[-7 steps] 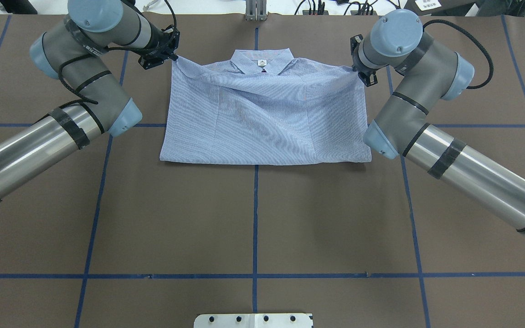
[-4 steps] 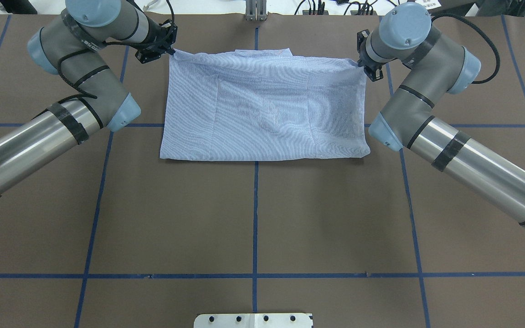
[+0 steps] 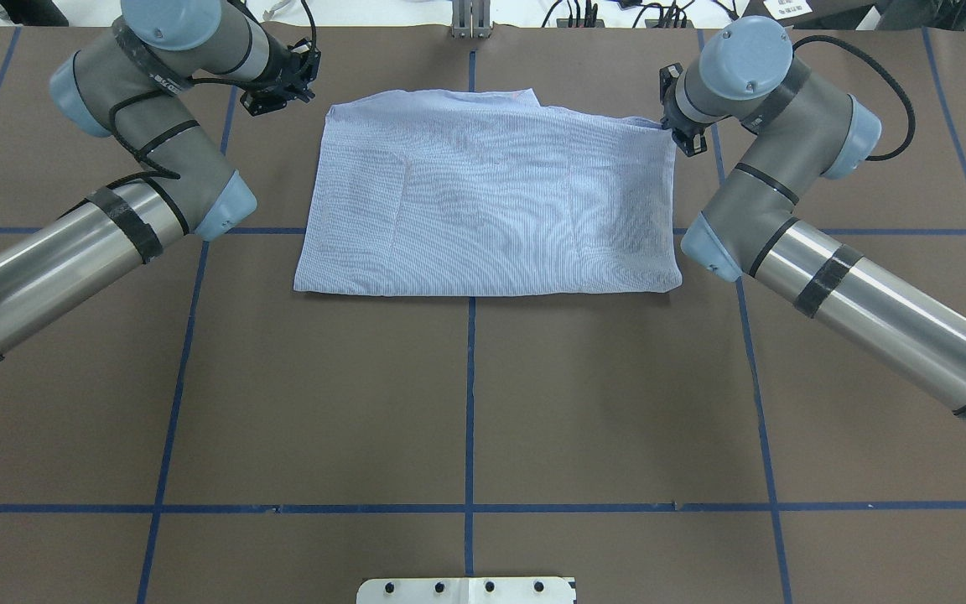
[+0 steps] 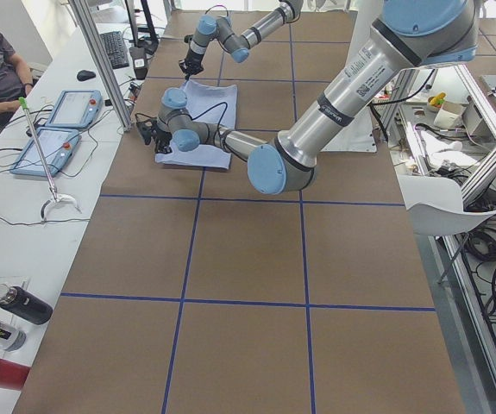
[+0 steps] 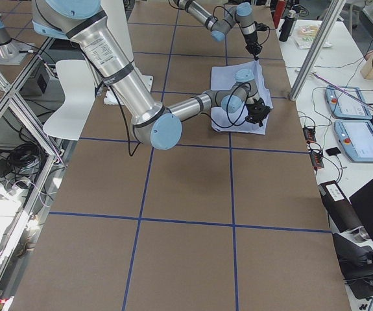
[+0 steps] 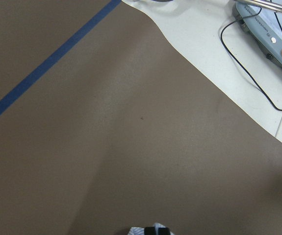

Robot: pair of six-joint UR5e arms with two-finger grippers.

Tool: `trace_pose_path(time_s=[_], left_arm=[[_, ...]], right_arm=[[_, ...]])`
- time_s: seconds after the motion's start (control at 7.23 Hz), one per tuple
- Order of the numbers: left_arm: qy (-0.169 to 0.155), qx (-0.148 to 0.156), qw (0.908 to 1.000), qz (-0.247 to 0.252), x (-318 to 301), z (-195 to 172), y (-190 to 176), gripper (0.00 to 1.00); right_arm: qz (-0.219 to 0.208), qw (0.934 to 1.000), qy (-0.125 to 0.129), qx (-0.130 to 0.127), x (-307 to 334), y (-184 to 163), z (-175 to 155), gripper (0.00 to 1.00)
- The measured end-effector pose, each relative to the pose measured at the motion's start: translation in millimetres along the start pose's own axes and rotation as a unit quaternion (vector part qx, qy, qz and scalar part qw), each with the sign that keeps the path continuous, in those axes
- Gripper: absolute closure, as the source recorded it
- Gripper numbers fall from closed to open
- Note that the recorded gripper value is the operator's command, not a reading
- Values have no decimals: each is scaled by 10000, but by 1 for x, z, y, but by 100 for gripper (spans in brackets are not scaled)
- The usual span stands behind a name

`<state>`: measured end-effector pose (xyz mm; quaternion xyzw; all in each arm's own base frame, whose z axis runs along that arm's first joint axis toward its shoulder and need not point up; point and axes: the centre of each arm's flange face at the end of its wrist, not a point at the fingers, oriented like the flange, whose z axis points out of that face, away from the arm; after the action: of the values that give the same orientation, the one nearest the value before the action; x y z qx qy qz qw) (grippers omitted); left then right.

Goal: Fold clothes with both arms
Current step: 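Lower the hem onto the collar edge and open both grippers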

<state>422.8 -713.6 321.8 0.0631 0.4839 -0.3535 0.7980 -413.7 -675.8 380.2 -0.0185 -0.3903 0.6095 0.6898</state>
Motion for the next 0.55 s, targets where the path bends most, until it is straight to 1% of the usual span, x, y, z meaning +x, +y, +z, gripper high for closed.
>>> trace_pose_path(time_s=[0.14,0.28,0.55], left_arm=[[-15,0,10000,64,-1,2,0,61],[-4,2,9999,101,0,1,0,61],[138,26,9995,294,-3,-4,-6,54]], right_arm=[[-4,10000,17,6,1,1,2,1],[-4,10000,-5,-12,-4,5,0,1],[-11,10000,-55,-82,-12,12,-6,0]])
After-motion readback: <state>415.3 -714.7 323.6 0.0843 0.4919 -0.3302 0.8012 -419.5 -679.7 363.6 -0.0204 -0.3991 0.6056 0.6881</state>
